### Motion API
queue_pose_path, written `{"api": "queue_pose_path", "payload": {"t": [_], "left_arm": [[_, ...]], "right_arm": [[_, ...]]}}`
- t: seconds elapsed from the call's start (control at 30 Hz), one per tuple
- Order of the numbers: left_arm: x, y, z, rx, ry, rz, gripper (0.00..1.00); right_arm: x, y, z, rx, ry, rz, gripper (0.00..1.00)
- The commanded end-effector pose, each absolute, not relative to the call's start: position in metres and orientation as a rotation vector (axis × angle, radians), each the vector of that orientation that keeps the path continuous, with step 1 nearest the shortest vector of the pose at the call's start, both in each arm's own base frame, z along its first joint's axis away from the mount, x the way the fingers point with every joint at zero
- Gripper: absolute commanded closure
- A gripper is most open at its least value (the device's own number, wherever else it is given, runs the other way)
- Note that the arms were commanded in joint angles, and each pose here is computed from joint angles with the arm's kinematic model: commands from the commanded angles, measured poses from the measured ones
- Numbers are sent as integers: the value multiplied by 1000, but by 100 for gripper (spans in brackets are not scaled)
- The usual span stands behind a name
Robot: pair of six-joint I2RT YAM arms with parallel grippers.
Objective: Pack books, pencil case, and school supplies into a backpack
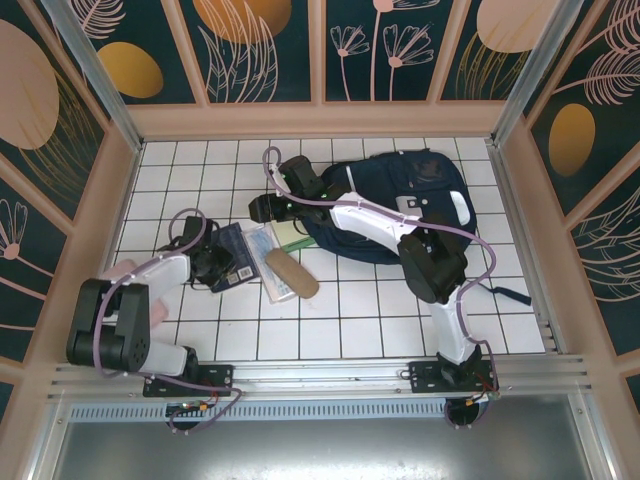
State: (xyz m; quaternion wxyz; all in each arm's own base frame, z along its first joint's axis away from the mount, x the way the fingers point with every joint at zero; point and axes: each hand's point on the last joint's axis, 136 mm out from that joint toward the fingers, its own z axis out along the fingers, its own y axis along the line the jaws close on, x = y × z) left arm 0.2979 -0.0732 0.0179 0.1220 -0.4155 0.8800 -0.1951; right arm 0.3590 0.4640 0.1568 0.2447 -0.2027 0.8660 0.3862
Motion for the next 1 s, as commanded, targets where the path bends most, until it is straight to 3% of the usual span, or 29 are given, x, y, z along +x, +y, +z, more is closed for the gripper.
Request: {"api": "queue_pose_path", "payload": {"t": [0.0, 0.33, 0.5, 0.67, 0.8, 0.97], "left_arm": [[309, -60, -5, -1208, 2614, -414, 89], [408, -44, -5, -1099, 2573, -346, 89], [432, -51, 6, -1077, 2552, -403, 89], [437, -48, 40, -986, 2531, -390, 81], [446, -39, 67, -896, 2496, -379, 69], [458, -12, 66, -851, 2485, -351, 60]], "right_arm": [[361, 471, 165, -558, 2345, 1073, 37], [357, 477, 164, -551, 2348, 1061, 37], [368, 479, 153, -492, 2364, 1036, 37], [377, 487, 135, -430, 2396, 1045, 37], [382, 493, 119, -358, 2430, 1075, 37], [391, 501, 96, -262, 2480, 1092, 37]]}}
